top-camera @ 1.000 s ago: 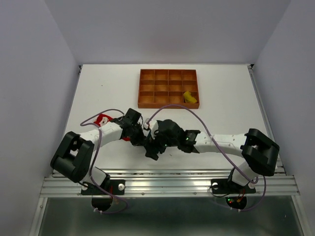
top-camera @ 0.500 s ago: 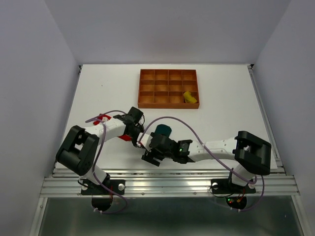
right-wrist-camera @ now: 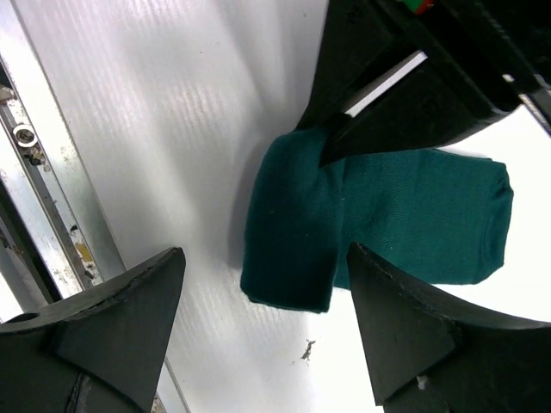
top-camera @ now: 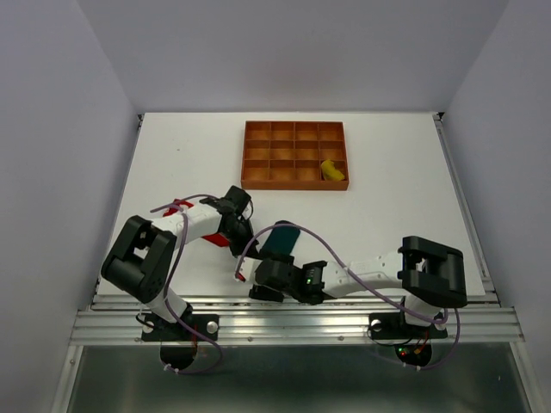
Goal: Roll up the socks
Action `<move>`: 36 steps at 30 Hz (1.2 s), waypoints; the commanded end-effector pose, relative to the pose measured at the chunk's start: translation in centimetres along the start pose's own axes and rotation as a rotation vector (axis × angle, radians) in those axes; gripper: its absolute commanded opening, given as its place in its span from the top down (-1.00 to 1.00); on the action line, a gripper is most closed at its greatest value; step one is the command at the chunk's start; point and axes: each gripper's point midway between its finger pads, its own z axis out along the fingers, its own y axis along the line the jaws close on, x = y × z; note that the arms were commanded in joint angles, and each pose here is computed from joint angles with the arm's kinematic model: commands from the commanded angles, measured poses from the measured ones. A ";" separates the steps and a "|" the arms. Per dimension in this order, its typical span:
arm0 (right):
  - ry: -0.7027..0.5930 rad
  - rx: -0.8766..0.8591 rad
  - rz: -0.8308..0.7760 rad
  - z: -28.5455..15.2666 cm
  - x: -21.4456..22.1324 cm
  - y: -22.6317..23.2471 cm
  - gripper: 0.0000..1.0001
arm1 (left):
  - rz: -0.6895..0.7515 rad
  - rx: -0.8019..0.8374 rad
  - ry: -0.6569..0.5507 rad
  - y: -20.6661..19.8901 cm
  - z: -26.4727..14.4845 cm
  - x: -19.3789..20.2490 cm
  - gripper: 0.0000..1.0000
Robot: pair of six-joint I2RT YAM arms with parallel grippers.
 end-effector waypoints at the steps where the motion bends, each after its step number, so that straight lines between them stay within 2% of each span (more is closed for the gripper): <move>1: -0.033 0.085 -0.047 -0.2 -1.7 -0.8 -0.61 | 0.001 -0.071 0.028 1.3 -0.2 0.4 1.00; 22: -0.018 0.177 -0.147 -0.1 -2.0 -0.6 -0.37 | -0.018 -0.071 0.065 1.6 0.3 0.8 1.00; 36: -0.023 0.139 -0.185 0.1 -2.2 1.4 -0.30 | -0.018 -0.064 0.074 1.7 0.5 1.0 1.00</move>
